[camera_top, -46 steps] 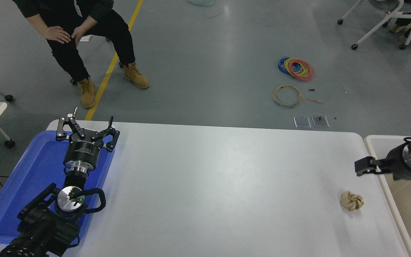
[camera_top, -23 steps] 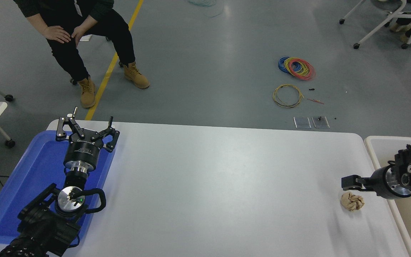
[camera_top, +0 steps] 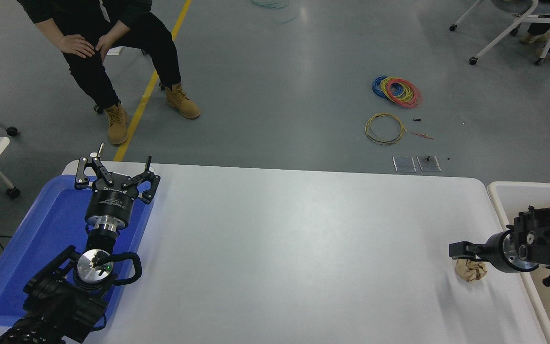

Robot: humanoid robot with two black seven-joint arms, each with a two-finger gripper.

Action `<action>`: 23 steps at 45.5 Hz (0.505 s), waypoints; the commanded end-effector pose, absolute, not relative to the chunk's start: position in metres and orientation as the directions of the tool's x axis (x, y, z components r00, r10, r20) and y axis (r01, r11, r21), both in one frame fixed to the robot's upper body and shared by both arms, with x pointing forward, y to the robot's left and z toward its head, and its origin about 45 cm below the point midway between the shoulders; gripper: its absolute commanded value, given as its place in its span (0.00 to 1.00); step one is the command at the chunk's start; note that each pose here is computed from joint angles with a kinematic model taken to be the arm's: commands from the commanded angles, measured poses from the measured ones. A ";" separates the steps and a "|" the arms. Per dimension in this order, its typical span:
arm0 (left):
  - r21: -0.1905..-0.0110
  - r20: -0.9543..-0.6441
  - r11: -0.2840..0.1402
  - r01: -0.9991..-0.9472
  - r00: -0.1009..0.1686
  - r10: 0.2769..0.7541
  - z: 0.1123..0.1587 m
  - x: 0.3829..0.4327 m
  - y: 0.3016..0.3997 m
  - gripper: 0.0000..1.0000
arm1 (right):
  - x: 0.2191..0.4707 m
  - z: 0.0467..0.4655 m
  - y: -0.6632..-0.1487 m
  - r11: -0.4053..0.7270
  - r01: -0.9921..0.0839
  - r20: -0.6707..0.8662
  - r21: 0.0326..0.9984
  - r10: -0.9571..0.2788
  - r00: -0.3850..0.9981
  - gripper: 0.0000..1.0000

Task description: Pick up paper ball place in dustbin

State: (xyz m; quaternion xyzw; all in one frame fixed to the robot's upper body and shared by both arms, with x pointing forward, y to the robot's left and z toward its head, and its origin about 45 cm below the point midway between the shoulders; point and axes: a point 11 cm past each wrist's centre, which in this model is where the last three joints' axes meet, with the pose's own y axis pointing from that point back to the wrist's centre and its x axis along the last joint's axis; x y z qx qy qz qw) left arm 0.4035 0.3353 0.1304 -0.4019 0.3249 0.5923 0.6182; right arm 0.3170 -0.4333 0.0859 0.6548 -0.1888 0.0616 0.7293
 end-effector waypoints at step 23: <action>-0.112 -0.878 -0.025 -0.993 0.087 0.471 0.1305 0.4035 0.3355 1.00 | 0.308 0.066 -0.431 0.144 -0.370 0.389 0.918 -0.140 0.911 0.98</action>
